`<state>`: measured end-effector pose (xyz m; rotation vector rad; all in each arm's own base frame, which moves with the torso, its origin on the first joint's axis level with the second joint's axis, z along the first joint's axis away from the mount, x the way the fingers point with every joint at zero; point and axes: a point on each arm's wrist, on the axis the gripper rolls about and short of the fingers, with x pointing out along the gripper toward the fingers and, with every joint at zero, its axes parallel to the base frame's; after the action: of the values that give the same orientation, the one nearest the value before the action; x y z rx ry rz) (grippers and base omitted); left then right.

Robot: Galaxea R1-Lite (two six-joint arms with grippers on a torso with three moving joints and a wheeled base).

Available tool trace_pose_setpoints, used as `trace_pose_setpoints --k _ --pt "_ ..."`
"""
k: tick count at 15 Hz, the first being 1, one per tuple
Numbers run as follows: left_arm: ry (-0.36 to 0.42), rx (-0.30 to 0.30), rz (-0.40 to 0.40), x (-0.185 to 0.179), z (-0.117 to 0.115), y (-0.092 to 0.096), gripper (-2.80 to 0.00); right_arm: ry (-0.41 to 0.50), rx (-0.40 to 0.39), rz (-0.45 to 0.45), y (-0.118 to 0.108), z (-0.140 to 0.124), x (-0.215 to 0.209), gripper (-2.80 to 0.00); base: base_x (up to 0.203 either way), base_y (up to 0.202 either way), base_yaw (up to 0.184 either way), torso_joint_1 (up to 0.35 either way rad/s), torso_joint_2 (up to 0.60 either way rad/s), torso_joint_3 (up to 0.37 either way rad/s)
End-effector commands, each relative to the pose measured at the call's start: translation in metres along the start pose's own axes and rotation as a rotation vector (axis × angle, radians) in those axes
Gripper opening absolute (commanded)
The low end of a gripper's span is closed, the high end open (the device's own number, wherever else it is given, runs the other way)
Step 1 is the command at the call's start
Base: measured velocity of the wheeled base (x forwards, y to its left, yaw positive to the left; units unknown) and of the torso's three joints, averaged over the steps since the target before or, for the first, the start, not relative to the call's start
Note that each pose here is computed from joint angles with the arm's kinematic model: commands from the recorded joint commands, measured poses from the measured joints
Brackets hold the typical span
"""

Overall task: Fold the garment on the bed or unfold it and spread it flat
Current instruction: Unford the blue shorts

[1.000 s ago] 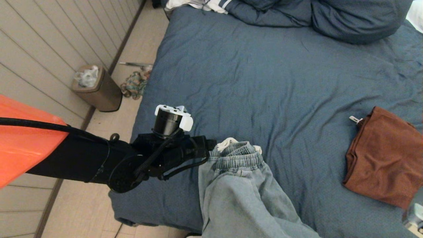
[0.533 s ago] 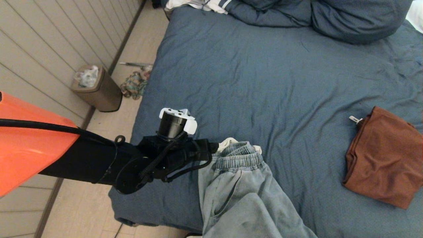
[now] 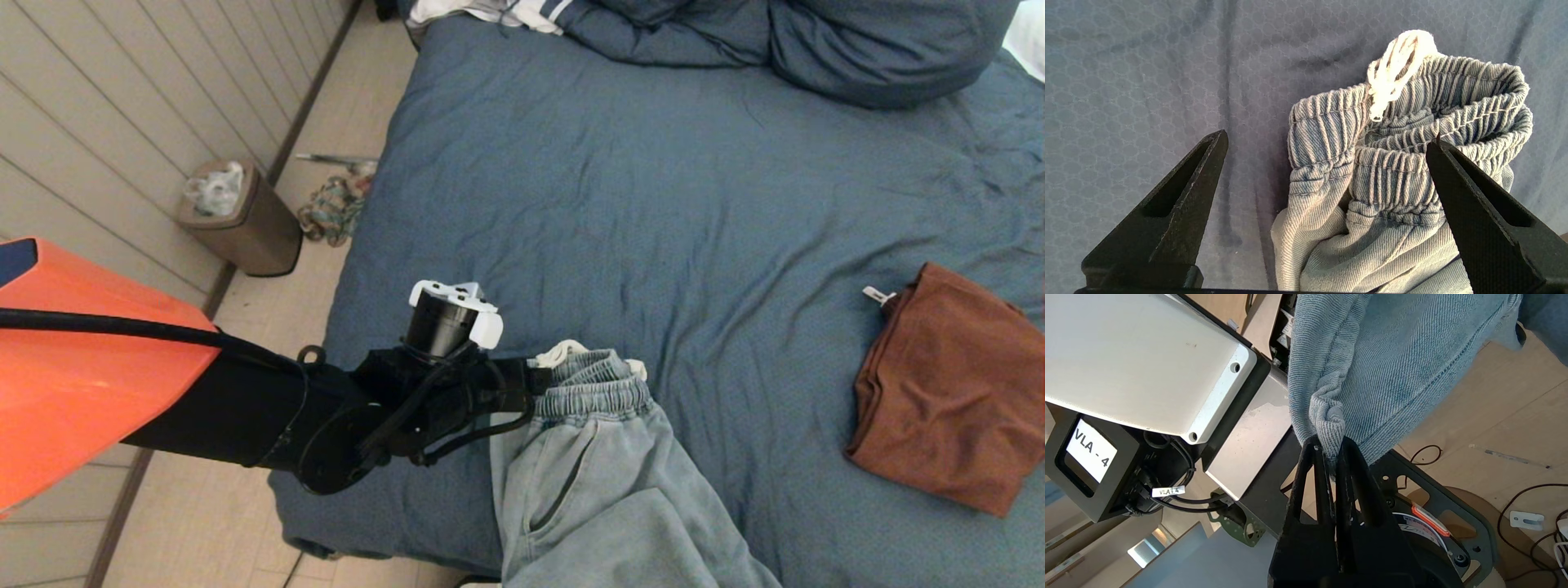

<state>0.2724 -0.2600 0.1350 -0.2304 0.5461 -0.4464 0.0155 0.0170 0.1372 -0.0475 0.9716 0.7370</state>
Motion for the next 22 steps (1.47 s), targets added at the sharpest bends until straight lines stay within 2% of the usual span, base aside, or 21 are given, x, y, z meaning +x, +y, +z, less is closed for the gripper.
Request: trace_pose_setpoints --k 1,4,9,10,11,16,20,21,22 --pt "0.000 -0.003 0.001 0.002 -0.001 0.000 0.00 0.004 -0.006 0.004 0.000 -0.001 0.000 -2.80 0.000 0.000 0.000 0.000 0.00 0.000" --pt "0.000 -0.003 0.001 0.002 -0.001 0.000 0.00 -0.022 -0.059 0.032 0.001 -0.010 -0.004 -2.80 0.000 0.000 0.000 0.000 0.00 0.000" --pt "0.000 -0.003 0.001 0.002 -0.001 0.000 0.00 -0.016 -0.061 0.035 0.002 -0.010 -0.006 -2.80 0.000 0.000 0.000 0.000 0.00 0.000" --pt "-0.001 -0.003 0.001 0.002 -0.001 0.000 0.00 -0.023 -0.063 0.026 0.001 -0.010 -0.006 -1.21 0.000 0.000 0.000 0.000 0.00 0.000" --pt "-0.002 -0.003 0.001 0.002 0.000 0.000 0.00 -0.017 -0.074 0.031 0.002 -0.011 -0.007 0.00 0.000 0.000 0.000 0.000 0.00 0.000" --pt "0.001 -0.002 0.002 0.002 -0.001 0.000 0.00 -0.012 -0.092 0.034 0.001 -0.010 -0.005 0.00 0.000 0.000 0.000 0.000 0.00 0.000" --pt "-0.008 -0.004 -0.004 0.001 0.002 -0.002 0.00 -0.078 -0.068 0.012 0.004 0.024 -0.001 0.00 0.000 0.000 0.000 0.000 0.00 0.000" --pt "-0.017 -0.005 -0.012 -0.001 0.006 -0.005 0.00 -0.094 -0.050 -0.006 0.003 0.039 0.004 -2.80 0.000 0.000 0.000 0.000 0.00 0.000" --pt "-0.026 -0.006 -0.018 -0.003 0.009 -0.007 0.00 -0.120 -0.036 -0.021 0.001 0.056 0.010 -2.80 0.000 0.000 0.000 0.000 0.00 0.000"
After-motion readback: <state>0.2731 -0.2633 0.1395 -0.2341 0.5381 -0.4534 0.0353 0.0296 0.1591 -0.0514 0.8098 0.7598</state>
